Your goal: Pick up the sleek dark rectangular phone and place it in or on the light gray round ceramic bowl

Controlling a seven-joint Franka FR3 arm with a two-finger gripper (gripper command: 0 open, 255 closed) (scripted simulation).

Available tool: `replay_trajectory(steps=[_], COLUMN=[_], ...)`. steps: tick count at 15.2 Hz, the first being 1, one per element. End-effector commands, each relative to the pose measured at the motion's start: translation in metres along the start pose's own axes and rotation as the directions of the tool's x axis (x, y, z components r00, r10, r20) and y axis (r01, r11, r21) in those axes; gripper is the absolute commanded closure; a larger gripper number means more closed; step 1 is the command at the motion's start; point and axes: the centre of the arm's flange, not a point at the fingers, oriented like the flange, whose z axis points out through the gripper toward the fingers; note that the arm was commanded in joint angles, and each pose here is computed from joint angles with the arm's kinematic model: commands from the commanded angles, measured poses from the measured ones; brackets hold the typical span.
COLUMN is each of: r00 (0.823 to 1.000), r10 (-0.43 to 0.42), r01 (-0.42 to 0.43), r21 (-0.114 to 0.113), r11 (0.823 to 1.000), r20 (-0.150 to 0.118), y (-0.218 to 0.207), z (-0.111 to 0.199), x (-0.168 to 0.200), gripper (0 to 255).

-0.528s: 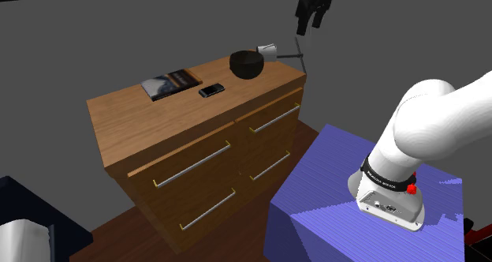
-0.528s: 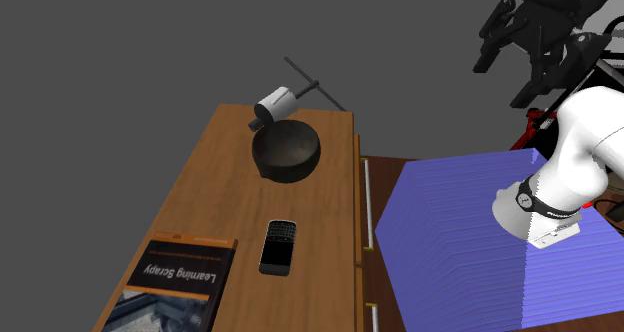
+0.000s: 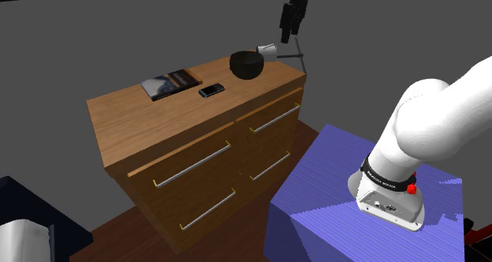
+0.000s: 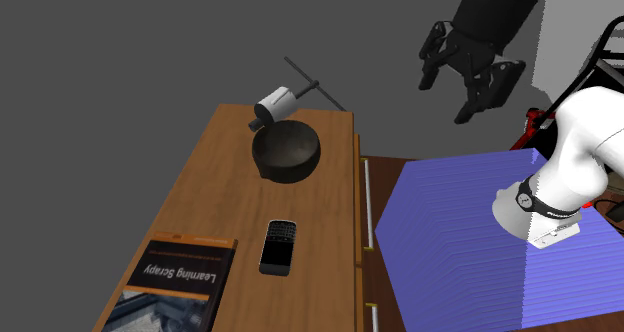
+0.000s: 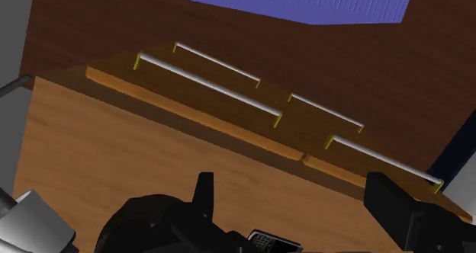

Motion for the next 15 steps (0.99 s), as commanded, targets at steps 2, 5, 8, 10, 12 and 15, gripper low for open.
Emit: replay_trajectory(steps=[2, 5, 8, 10, 12, 15], r00=[0.995, 0.98, 0.955, 0.934, 0.908, 0.862], r10=[-0.102, -0.199, -0.295, -0.357, -0.418, -0.505], r01=[0.102, 0.199, 0.295, 0.357, 0.417, 0.504], r21=[0.004, 0.009, 0.015, 0.02, 0.024, 0.032], r11=[0.995, 0.98, 0.956, 0.934, 0.909, 0.863], r20=[0.007, 0.014, 0.021, 0.025, 0.029, 0.034], y=[0.015, 0.023, 0.028, 0.03, 0.03, 0.028], z=[0.028, 0.052, 0.076, 0.092, 0.109, 0.133], x=[0.03, 0.062, 0.094, 0.116, 0.138, 0.17], gripper=[0, 0, 0, 0, 0, 0])
